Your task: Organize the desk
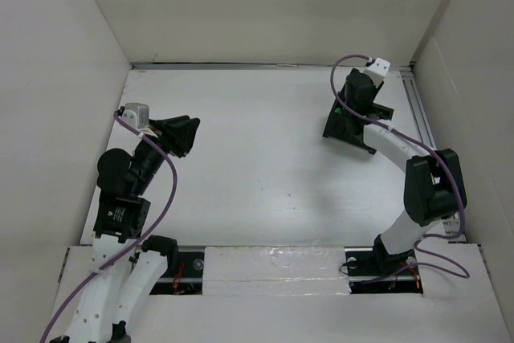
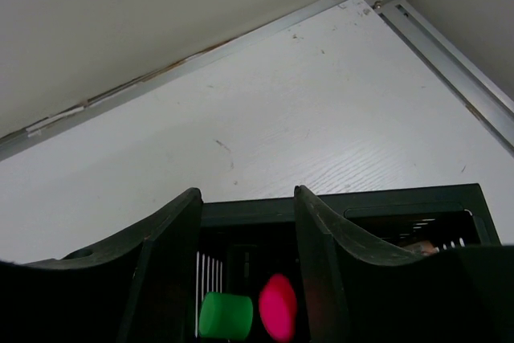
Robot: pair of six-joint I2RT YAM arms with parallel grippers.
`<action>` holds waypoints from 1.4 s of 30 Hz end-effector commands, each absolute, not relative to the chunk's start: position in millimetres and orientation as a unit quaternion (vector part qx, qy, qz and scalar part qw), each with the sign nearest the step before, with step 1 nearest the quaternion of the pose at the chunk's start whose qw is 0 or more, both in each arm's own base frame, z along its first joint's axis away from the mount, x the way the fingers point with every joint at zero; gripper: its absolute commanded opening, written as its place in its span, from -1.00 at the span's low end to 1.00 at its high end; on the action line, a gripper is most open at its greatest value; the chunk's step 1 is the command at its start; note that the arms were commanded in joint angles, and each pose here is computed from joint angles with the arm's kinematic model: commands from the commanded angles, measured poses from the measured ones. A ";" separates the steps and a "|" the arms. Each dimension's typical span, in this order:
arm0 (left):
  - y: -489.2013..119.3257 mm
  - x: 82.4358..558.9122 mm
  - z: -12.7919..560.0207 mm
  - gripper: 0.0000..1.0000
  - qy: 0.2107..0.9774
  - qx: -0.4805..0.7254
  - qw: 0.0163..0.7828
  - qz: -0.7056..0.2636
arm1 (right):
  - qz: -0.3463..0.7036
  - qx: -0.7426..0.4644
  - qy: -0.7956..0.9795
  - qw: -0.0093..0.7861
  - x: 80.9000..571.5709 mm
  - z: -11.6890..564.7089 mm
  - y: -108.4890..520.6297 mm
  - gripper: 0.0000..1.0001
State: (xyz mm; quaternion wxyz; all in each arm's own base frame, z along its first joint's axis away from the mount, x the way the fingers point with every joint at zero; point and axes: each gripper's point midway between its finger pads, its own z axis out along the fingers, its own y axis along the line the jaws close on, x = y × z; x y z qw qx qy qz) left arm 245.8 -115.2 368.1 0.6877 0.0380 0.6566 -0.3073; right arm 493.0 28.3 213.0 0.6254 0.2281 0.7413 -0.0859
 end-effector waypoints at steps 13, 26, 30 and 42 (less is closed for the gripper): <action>-113.3 247.4 378.4 -0.06 0.642 0.042 0.704 -0.301 | 0.130 0.099 0.713 0.682 414.6 312.4 159.9 -0.80; -112.1 249.9 376.6 0.98 0.648 0.041 0.701 -0.294 | 0.349 -0.238 0.721 0.550 249.0 246.3 349.1 -1.00; -112.4 250.0 376.2 0.98 0.649 0.041 0.700 -0.295 | 0.342 -0.257 0.750 0.504 221.9 195.8 357.4 -0.50; -109.8 249.8 378.0 0.98 0.644 0.036 0.706 -0.291 | 0.281 -0.250 0.782 0.497 231.9 164.9 352.3 0.19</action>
